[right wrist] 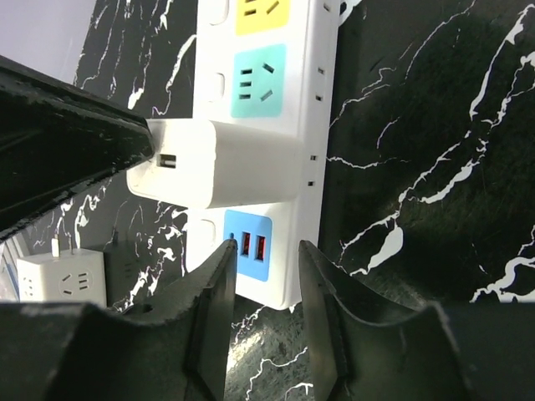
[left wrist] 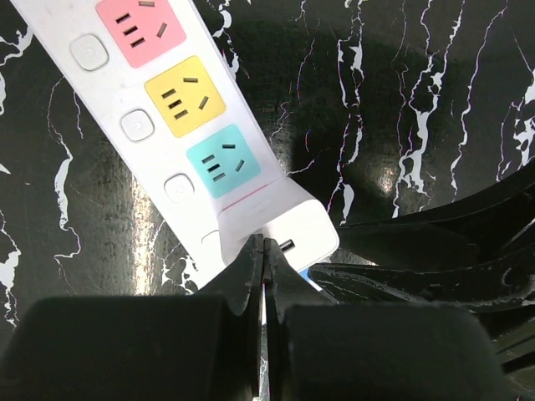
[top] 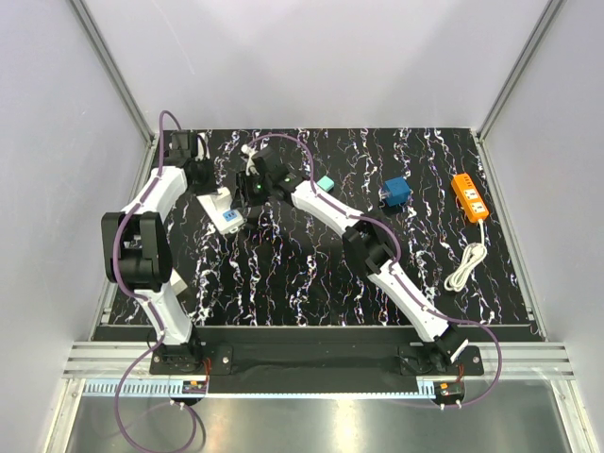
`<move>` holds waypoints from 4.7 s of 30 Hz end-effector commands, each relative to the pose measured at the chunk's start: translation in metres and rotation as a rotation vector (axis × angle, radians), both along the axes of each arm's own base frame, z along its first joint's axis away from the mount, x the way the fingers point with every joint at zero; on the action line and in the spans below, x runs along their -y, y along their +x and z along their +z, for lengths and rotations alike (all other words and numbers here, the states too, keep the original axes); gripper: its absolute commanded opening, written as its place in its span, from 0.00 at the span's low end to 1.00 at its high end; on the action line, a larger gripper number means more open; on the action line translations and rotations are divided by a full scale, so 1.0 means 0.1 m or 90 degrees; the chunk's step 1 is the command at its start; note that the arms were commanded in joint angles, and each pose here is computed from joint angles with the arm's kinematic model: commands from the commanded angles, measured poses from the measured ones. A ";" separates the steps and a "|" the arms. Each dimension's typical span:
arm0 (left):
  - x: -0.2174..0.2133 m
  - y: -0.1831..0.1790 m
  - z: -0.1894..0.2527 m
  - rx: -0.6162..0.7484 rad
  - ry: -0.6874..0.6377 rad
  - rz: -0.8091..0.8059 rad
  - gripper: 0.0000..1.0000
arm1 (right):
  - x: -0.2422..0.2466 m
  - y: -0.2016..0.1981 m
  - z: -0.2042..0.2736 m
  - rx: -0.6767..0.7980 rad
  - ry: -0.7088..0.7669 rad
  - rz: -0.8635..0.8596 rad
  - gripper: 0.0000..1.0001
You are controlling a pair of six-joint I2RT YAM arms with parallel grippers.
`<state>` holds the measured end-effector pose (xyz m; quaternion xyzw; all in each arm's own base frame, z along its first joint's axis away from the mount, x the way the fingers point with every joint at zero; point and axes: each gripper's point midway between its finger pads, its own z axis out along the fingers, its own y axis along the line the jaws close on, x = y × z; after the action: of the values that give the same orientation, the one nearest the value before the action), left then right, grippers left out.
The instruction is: Insert the plug
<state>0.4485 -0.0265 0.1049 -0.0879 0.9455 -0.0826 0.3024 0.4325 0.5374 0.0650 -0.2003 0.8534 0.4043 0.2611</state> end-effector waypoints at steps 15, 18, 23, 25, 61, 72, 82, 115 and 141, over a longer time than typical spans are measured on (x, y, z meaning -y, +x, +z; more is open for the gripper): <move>-0.73 -0.07 0.21 -0.012 0.044 0.224 0.44 | 0.74 -0.44 0.90 0.085 -0.068 -0.022 0.70; -0.79 -0.09 0.01 -0.043 0.056 0.234 0.14 | 0.96 -0.59 1.03 0.106 -0.072 -0.030 0.68; -0.88 -0.14 -0.30 -0.084 0.084 0.268 0.00 | 1.29 -0.77 1.24 0.139 -0.064 -0.054 0.66; -0.77 -0.11 -0.39 -0.086 0.048 0.256 0.00 | 1.36 -0.82 1.40 0.155 -0.046 -0.058 0.66; -1.32 -1.62 0.08 -0.087 0.100 0.607 0.92 | 1.64 -1.43 1.56 0.128 0.071 -0.049 0.65; -1.16 -2.13 -0.16 -0.185 0.085 0.651 0.97 | 1.66 -1.48 1.57 0.131 0.074 -0.038 0.66; -0.89 -2.21 -0.59 -0.227 0.031 0.602 0.80 | 1.71 -1.53 1.52 0.111 0.071 -0.052 0.66; 1.85 -1.91 2.48 0.521 -0.524 -0.376 0.00 | 2.38 -2.03 2.16 0.316 0.280 -0.138 1.00; 2.28 -2.08 3.33 0.632 -0.732 -0.473 0.00 | 2.52 -1.78 3.17 0.694 0.222 -0.210 1.00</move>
<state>0.2463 -0.2627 0.3842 0.1192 0.5367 -0.6934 0.4657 0.2547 0.2987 0.3370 -0.2143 0.5737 0.3516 0.7081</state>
